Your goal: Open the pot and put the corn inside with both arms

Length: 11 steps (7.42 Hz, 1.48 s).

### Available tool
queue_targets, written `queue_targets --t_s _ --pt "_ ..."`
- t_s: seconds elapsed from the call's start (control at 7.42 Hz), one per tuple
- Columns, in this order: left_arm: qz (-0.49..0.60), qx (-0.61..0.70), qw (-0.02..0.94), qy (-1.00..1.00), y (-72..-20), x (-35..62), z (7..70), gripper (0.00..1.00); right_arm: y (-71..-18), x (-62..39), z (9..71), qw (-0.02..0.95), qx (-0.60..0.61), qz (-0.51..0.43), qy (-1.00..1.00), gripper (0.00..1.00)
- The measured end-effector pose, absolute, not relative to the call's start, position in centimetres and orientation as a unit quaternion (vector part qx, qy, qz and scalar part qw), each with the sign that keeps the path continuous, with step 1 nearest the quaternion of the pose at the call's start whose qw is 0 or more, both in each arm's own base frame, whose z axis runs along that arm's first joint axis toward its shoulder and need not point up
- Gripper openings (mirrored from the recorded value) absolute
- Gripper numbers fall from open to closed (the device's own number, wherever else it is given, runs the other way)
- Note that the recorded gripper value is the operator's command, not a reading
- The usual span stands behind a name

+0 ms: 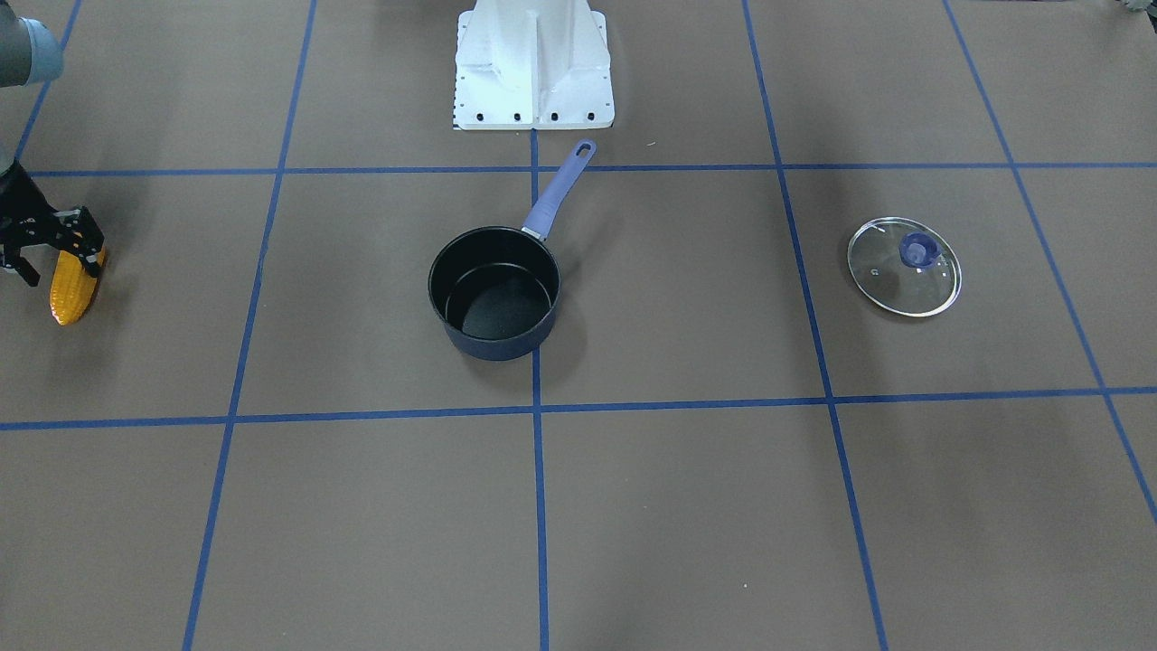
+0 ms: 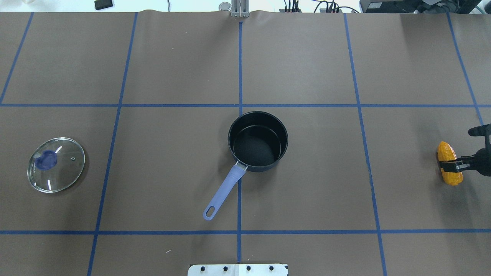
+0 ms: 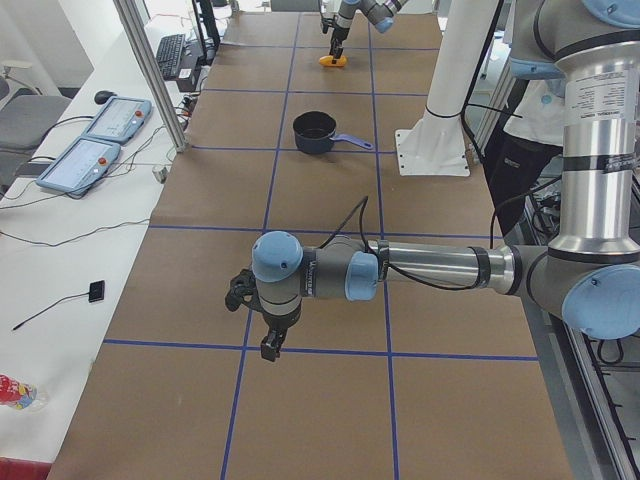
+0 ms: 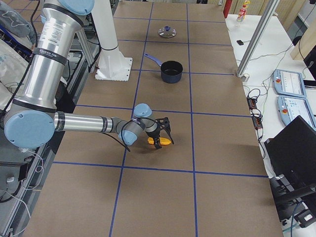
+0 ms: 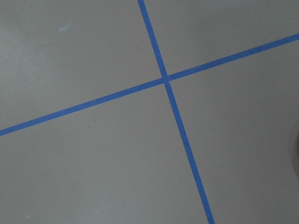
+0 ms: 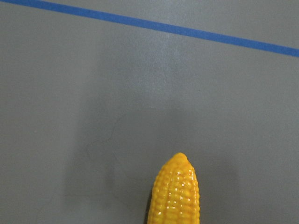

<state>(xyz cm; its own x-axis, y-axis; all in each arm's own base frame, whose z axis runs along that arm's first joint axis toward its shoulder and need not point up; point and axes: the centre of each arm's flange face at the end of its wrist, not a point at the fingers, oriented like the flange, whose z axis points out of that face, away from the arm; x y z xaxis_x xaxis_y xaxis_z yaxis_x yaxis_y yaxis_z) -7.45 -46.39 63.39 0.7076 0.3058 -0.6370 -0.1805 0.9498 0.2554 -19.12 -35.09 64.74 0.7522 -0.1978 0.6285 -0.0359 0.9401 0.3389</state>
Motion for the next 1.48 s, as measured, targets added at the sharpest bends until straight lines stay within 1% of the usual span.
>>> queue_targets --t_s 0.4,0.54,0.67,0.94,1.21,1.48 --pt "0.133 0.088 0.920 0.359 -46.4 -7.4 63.3 0.99 -35.9 -20.3 61.8 0.907 0.177 -0.053 -0.378 0.00" --pt "0.133 0.087 0.920 0.360 -46.4 -7.4 63.3 0.99 -37.3 -20.6 60.0 0.900 0.180 -0.051 -0.393 0.00" --pt "0.132 0.087 0.919 0.360 -46.4 -7.4 63.3 0.99 -40.0 -21.2 57.5 0.895 0.181 -0.042 -0.406 0.00" --pt "0.132 0.086 0.920 0.360 -46.4 -7.4 63.4 1.00 -46.4 -23.2 51.2 0.892 0.179 -0.025 -0.414 0.00" --pt "0.132 0.087 0.919 0.360 -46.4 -7.4 63.4 0.99 -51.5 -26.0 42.4 0.896 0.169 -0.011 -0.411 0.00" --pt "0.134 0.088 0.919 0.360 -46.5 -7.3 63.3 0.99 -53.4 -30.2 33.1 0.893 0.147 0.024 -0.424 0.00"
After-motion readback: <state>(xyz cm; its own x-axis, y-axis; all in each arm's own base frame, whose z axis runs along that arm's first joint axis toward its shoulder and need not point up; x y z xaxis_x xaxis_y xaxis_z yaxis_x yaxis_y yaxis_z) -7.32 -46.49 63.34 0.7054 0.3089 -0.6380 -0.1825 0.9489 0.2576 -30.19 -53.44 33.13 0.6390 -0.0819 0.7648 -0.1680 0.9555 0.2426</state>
